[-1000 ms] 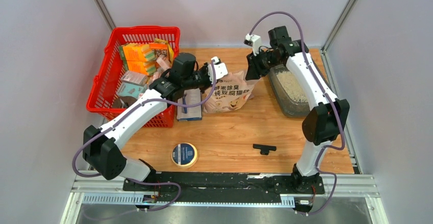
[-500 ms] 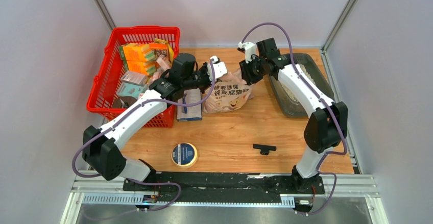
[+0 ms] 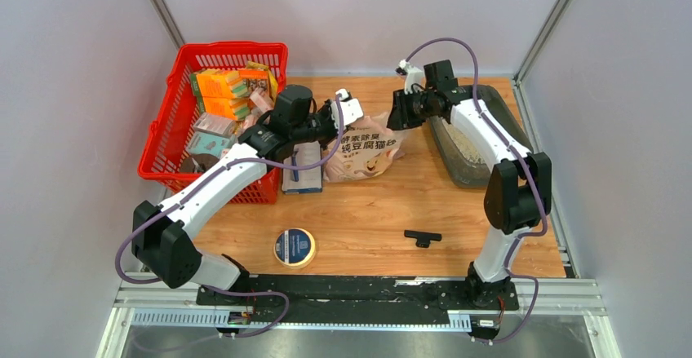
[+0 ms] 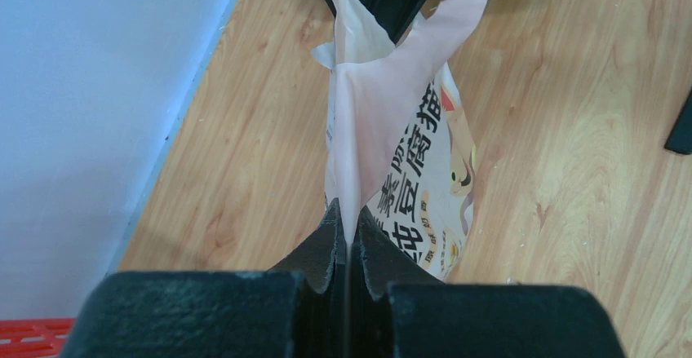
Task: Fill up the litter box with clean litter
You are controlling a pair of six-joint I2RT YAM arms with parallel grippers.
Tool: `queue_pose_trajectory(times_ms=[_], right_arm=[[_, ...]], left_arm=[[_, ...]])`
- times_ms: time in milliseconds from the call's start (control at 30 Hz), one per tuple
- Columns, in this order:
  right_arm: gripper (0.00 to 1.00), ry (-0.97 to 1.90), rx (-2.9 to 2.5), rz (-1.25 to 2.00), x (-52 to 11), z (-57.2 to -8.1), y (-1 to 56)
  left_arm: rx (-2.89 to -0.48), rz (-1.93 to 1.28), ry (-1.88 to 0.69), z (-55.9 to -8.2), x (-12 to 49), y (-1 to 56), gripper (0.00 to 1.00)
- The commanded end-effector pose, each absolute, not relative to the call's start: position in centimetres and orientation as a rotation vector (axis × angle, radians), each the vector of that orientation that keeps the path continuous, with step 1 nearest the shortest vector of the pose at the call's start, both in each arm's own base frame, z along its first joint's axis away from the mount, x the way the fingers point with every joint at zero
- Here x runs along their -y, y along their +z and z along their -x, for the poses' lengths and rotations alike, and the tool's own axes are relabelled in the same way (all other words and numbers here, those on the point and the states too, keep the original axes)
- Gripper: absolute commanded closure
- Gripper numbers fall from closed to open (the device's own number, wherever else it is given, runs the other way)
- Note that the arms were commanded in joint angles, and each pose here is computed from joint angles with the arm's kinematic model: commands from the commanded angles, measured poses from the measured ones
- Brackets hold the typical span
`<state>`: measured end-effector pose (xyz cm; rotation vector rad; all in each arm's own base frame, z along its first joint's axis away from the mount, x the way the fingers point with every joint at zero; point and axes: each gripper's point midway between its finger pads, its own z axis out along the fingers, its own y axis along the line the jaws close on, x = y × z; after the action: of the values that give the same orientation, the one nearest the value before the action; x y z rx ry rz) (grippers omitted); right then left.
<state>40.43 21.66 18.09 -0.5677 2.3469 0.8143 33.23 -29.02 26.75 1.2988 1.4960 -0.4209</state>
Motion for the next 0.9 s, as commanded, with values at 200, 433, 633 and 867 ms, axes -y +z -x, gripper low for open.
queue_pose_trajectory(times_ms=[200,433,633,867], right_arm=[[1.0,1.538,-2.344,0.278,-25.0,-38.9,19.8],[1.0,1.733,-2.266,0.116,-23.2,-39.6,22.1],[1.0,1.765,-2.212,-0.06,-19.2,-40.5,23.5],[1.0,1.81,-2.144,-0.199,-15.1,-40.7,23.9]], left_arm=[[-1.416,-1.263,-0.442,-33.2,29.7,29.7,1.0],[-1.407,-1.272,-0.417,-33.9,29.8,30.2,1.0],[-1.386,-1.3,-0.383,-34.2,29.8,30.4,1.0],[-1.377,-1.352,-0.329,-34.5,29.3,30.3,1.0]])
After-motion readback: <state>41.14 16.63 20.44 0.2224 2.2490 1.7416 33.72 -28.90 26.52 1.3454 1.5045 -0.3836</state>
